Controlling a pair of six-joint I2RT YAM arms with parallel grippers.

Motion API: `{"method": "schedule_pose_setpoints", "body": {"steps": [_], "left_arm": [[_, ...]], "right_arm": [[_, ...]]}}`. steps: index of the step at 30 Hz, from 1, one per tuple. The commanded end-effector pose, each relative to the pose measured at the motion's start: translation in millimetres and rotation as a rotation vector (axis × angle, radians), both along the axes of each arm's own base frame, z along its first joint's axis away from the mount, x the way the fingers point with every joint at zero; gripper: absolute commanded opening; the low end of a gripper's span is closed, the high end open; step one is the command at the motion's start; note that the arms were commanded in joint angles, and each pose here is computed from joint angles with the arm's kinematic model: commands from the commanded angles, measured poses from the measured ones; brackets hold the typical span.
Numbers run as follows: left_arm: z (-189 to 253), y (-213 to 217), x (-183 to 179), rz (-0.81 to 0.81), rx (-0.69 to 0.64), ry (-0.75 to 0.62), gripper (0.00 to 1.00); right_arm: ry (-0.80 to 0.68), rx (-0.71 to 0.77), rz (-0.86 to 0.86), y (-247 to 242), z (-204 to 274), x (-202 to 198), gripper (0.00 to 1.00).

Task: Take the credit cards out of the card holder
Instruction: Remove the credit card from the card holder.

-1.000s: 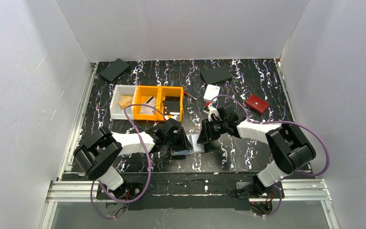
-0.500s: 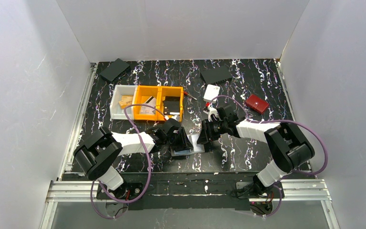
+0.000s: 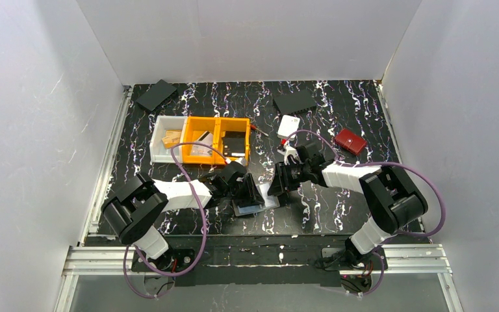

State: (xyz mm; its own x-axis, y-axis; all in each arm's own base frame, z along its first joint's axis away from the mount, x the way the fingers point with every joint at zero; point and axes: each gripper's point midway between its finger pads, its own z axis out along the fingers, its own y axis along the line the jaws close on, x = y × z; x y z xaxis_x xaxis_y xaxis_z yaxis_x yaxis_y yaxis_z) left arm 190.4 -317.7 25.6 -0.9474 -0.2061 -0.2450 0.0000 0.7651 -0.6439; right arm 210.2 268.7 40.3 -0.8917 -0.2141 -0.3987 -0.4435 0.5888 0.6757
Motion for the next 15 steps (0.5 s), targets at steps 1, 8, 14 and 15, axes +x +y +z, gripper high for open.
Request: {"method": "schedule_pose_setpoints", "body": {"steps": [1, 8, 14, 15], "left_arm": [[-3.5, -0.9, -4.7, -0.017, -0.005, 0.009, 0.29], [-1.8, -3.0, -5.4, -0.024, -0.017, 0.009, 0.33], [-0.1, -3.7, -5.6, -0.027, -0.025, 0.006, 0.36], [0.0, -3.8, -5.7, -0.028, -0.026, 0.005, 0.37]], "right_arm": [[0.035, 0.121, 0.039, 16.6, 22.5, -2.5, 0.43], [0.064, 0.165, 0.029, 16.4, 28.4, -2.4, 0.42], [0.085, 0.183, 0.03, 17.0, 30.0, -3.4, 0.38], [0.089, 0.186, 0.03, 17.1, 30.0, -3.9, 0.37]]}}
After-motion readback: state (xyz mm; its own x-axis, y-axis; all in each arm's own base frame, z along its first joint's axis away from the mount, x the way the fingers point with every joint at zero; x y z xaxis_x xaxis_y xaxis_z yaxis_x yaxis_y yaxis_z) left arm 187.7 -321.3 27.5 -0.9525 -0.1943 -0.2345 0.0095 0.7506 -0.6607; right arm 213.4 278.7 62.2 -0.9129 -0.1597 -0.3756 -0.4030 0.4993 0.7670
